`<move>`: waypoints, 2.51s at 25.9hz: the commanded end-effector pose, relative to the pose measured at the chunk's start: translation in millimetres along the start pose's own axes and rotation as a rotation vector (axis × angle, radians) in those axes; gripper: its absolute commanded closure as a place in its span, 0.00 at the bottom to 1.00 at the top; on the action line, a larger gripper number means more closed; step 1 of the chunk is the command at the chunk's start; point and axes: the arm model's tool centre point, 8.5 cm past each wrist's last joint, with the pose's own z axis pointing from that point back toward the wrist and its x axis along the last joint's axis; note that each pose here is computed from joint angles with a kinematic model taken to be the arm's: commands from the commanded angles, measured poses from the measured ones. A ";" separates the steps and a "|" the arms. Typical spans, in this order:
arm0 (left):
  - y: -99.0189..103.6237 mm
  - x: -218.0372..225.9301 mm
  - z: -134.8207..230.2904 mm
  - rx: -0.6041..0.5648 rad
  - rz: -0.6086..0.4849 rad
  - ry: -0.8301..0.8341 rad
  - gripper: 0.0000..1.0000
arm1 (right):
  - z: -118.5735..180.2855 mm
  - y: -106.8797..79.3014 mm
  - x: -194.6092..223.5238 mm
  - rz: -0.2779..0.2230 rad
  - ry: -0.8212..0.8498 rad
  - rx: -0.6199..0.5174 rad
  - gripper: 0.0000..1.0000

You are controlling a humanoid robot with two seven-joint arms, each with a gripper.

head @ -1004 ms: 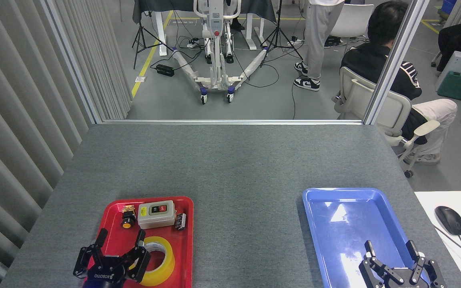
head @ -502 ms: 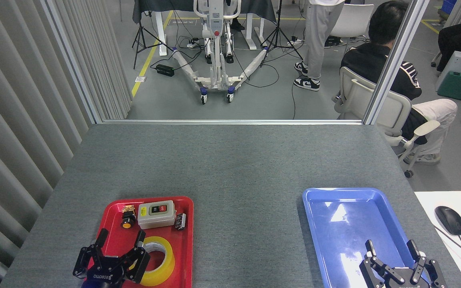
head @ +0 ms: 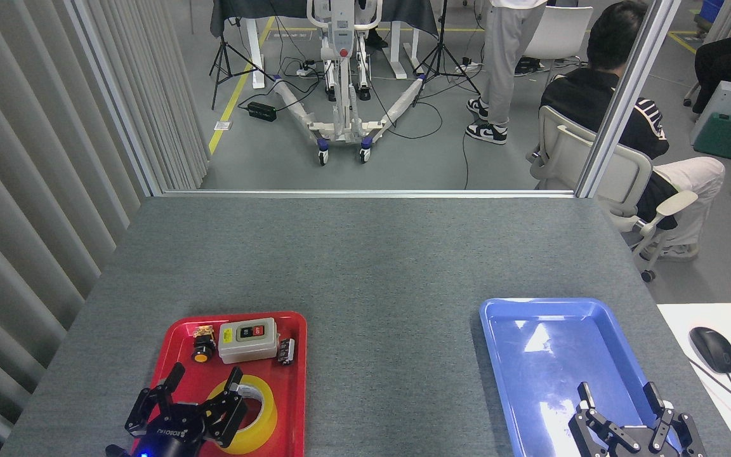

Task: Place and move tape with both arms
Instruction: 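Grasp the yellow tape roll with the left gripper and lift it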

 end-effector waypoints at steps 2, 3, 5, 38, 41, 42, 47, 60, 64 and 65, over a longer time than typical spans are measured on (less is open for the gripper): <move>-0.4 4.7 -8.6 -0.122 -0.017 -0.058 0.01 | 0.3 0.5 0.5 0.000 -0.001 0.001 0.00; 4.9 5.1 -16.2 -0.150 -0.022 -0.076 0.01 | 0.3 0.5 0.6 0.002 -0.002 0.001 0.00; 6.8 2.4 -23.9 -0.251 -0.020 -0.092 0.01 | 0.3 0.4 1.6 0.000 -0.003 0.000 0.00; -17.0 -57.7 -52.2 -0.913 0.008 0.081 0.02 | 0.0 -0.6 -1.9 0.008 0.007 -0.001 0.00; -20.7 -65.4 -50.0 -0.937 -0.005 0.092 0.03 | 0.2 -0.3 -0.4 0.003 0.005 -0.002 0.00; -19.9 -66.0 -50.2 -0.938 -0.009 0.091 0.05 | 0.3 0.0 -0.8 0.005 0.004 -0.001 0.00; -27.3 -66.1 -48.0 -1.022 -0.044 0.071 0.26 | -0.3 -0.7 -0.2 0.002 0.004 -0.004 0.00; -30.2 -61.1 -56.6 -1.048 -0.081 -0.021 0.65 | -1.0 -3.1 -4.3 0.019 0.003 -0.009 0.00; -14.9 -45.0 -66.2 -0.981 -0.095 -0.235 1.00 | -0.5 -3.8 -2.0 0.013 0.006 -0.013 0.00; -8.9 -42.1 -67.5 -0.952 -0.091 -0.290 1.00 | -0.5 -3.8 -1.8 0.013 0.005 -0.013 0.00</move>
